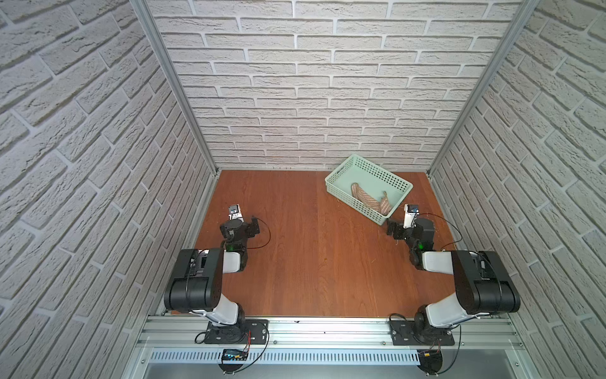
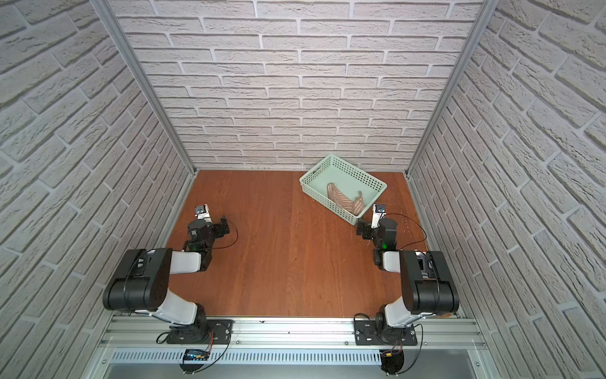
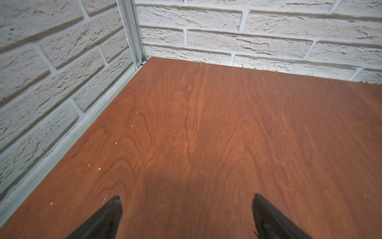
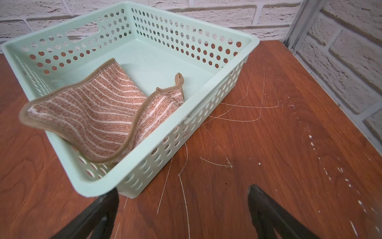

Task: Fold the square dishcloth
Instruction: Pick up the cleaning item from the bin.

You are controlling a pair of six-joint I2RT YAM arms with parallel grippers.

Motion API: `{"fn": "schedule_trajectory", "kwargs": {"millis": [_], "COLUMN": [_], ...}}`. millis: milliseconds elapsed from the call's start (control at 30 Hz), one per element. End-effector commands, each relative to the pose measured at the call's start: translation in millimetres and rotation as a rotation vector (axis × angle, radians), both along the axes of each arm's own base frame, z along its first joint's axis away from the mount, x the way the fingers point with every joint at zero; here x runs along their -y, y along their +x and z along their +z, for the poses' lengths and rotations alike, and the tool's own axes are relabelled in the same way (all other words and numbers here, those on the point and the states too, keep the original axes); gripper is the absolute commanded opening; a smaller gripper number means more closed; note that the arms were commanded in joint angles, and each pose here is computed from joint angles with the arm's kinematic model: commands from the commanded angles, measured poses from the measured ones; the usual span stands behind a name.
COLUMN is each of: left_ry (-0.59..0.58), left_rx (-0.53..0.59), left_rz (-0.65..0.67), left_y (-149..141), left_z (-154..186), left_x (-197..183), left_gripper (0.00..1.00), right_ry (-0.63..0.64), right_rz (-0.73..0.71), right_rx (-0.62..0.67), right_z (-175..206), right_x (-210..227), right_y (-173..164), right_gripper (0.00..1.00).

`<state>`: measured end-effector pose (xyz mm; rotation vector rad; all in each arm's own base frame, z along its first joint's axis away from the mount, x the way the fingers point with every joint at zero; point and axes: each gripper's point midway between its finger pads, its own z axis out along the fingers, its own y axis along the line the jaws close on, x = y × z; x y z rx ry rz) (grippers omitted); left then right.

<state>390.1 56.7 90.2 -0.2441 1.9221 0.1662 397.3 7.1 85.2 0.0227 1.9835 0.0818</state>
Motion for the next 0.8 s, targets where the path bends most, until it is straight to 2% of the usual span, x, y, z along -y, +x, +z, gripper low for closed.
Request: {"fn": "schedule_trajectory", "kwargs": {"millis": [0, 667, 767], "left_ry": [0.009, 0.009, 0.009], "left_rx": [0.005, 0.006, 0.005], "left_rz": [0.006, 0.007, 0.005], "left_y": [-1.2, -1.3, -1.2], "left_z": [-0.8, -0.8, -1.0], "left_x": [-2.2, -2.3, -2.3], "left_gripper": [0.98, 0.98, 0.98], "right_ry": [-0.008, -0.007, -0.01], "right_rz": [0.0, -0.002, -0.051], "right_rx": [0.035, 0.037, 0.024], "right_z": [7.1, 7.3, 10.7], "right_x": [-1.3, -1.0, 6.9], "right_y": [3.6, 2.8, 5.3], "right_gripper": [0.99, 0.99, 0.99]}}
